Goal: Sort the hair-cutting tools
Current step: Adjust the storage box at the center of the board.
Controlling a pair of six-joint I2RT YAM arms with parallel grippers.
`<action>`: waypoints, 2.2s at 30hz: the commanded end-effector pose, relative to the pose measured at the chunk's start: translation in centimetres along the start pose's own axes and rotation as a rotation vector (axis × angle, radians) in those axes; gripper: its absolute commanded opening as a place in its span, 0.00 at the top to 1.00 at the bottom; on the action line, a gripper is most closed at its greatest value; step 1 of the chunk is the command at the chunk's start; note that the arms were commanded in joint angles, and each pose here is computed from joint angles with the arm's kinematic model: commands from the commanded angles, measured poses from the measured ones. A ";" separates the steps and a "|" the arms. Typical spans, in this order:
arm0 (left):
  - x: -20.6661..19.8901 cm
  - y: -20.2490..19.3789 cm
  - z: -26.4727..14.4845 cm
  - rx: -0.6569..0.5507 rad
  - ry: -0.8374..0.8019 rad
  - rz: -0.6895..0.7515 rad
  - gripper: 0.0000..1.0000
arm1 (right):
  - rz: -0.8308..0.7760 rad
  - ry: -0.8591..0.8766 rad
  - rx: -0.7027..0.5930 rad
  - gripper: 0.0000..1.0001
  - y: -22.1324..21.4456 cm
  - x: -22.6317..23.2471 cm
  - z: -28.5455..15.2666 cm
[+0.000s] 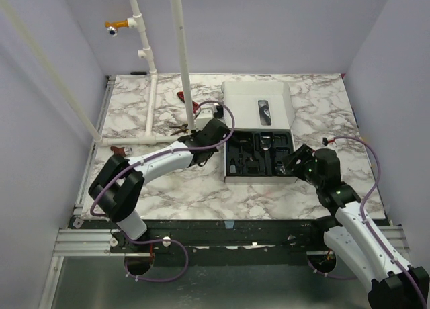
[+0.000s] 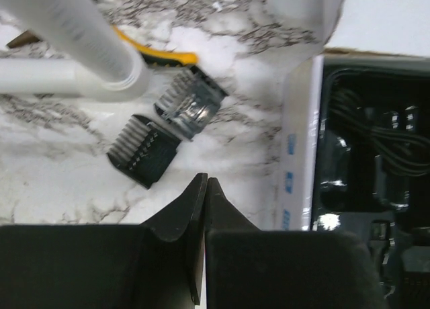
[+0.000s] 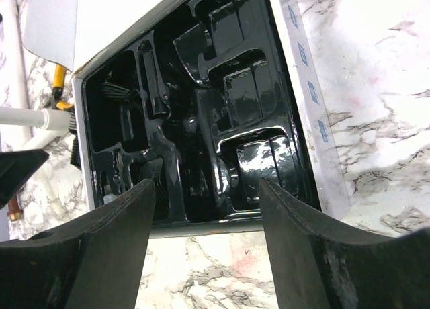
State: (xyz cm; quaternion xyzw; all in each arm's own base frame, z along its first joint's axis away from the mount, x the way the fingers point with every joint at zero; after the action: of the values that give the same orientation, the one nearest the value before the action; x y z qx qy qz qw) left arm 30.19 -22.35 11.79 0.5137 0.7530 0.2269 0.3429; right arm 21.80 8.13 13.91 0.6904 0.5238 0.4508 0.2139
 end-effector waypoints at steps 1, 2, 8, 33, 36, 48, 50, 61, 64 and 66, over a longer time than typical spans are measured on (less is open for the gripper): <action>-3.5 0.0 0.5 0.051 -0.078 0.022 0.94 | 0.003 -0.014 -0.046 0.32 1.7 0.4 -0.6; -3.8 -0.4 0.7 0.068 -0.085 0.025 0.88 | 0.001 -0.016 -0.052 0.31 1.9 0.5 -0.8; -5.5 -2.1 1.3 0.137 -0.146 0.034 0.57 | 0.010 -0.016 -0.051 0.30 1.8 0.4 -1.2; -7.8 -1.2 -1.6 0.115 -0.249 -0.078 0.43 | 0.006 -0.058 -0.077 0.29 2.7 0.0 -2.2; -8.7 -1.1 -1.8 0.155 -0.281 -0.098 0.43 | 0.009 -0.053 -0.082 0.29 2.8 0.1 -2.2; -11.0 -4.6 1.1 0.298 -0.275 -0.011 0.44 | 0.018 -0.019 -0.062 0.29 2.5 0.6 -2.4; -10.7 -4.9 1.5 0.300 -0.243 0.008 0.45 | 0.022 -0.013 -0.062 0.29 2.5 0.7 -2.5; -11.7 -6.3 1.9 0.298 -0.302 0.124 0.67 | 0.024 -0.015 -0.083 0.29 3.9 1.3 -3.2; -13.3 -7.2 1.0 0.305 -0.408 0.172 0.72 | 0.024 -0.013 -0.096 0.29 4.7 1.6 -3.8; -14.2 -7.9 0.6 0.325 -0.458 0.203 0.77 | 0.021 -0.014 -0.105 0.29 5.2 1.8 -4.1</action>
State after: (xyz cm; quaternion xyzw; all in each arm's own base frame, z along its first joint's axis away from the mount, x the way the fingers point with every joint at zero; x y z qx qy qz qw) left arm 30.43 -34.87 9.21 0.6224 0.6972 0.0612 0.3504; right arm 21.39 7.22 19.04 0.6898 0.4931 0.4703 0.2447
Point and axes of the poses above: each gripper's point midway between its finger pads, its own z axis out along the fingers, its own x axis along the line the jaws close on, y = z × x, the point moved 4 cm from there along -z, back along the fingers, and after that the axes turned 15 degrees about -z, right-handed, at the moved point
